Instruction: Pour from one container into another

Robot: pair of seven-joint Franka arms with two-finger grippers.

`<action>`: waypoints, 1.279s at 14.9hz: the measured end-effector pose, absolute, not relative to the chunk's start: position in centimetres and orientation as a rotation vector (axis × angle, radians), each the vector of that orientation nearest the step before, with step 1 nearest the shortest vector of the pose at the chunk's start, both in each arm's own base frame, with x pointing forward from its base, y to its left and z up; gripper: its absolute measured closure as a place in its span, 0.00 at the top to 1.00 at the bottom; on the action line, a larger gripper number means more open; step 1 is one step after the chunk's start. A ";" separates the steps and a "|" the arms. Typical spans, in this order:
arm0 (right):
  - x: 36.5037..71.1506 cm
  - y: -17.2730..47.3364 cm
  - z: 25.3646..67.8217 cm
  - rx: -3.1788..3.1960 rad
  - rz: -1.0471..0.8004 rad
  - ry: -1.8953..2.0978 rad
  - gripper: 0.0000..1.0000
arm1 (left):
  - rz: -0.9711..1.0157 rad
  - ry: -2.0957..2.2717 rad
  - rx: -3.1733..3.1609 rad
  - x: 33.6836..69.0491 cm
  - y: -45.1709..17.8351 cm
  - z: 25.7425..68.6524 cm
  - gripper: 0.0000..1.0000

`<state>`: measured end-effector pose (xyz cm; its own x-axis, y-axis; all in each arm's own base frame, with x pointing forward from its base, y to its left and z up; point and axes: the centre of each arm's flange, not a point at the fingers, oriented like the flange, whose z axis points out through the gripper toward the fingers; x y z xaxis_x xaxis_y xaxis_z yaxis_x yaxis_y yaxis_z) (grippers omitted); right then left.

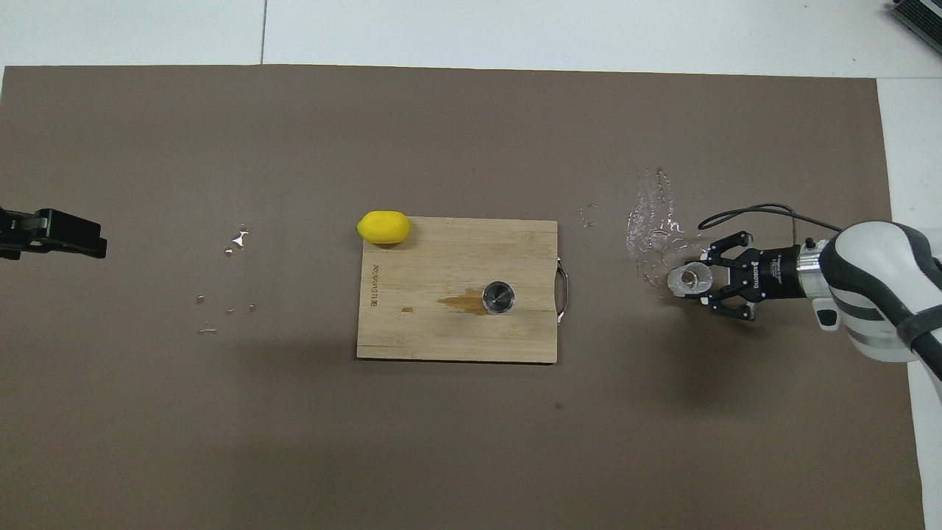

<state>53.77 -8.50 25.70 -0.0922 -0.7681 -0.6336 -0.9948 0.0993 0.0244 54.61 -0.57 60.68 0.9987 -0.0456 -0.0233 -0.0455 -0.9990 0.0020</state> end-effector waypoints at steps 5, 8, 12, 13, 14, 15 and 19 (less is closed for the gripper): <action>53.0 -10.5 25.2 -1.701 0.594 1.928 0.73 | -0.037 -0.072 3.139 54.6 -0.6 60.7 1.00; 53.0 -11.9 26.8 -1.727 0.525 1.885 0.83 | -0.037 -0.072 3.139 54.6 -0.6 60.7 1.00; 53.2 -11.9 30.6 -1.884 0.410 1.793 1.00 | -0.037 -0.072 3.139 54.6 -0.6 60.7 1.00; 53.3 -11.2 31.7 -1.966 0.380 1.760 1.00 | -0.037 -0.072 3.139 54.6 -0.6 60.7 1.00; 53.5 -10.1 32.8 -2.046 0.353 1.720 1.00 | -0.037 -0.072 3.139 54.6 -0.6 60.7 1.00; 53.8 -8.5 33.9 -2.126 0.327 1.671 1.00 | -0.037 -0.072 3.139 54.6 -0.6 60.7 1.00; 53.6 -0.6 37.7 -2.467 0.266 1.420 1.00 | -0.037 -0.072 3.139 54.6 -0.6 60.7 1.00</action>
<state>53.64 -0.57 37.65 0.4994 -0.8142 -0.2961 -0.8662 -0.4768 -0.1497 54.61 -0.57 60.68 0.9987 -0.0456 -0.0233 -0.0456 -0.9990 0.0020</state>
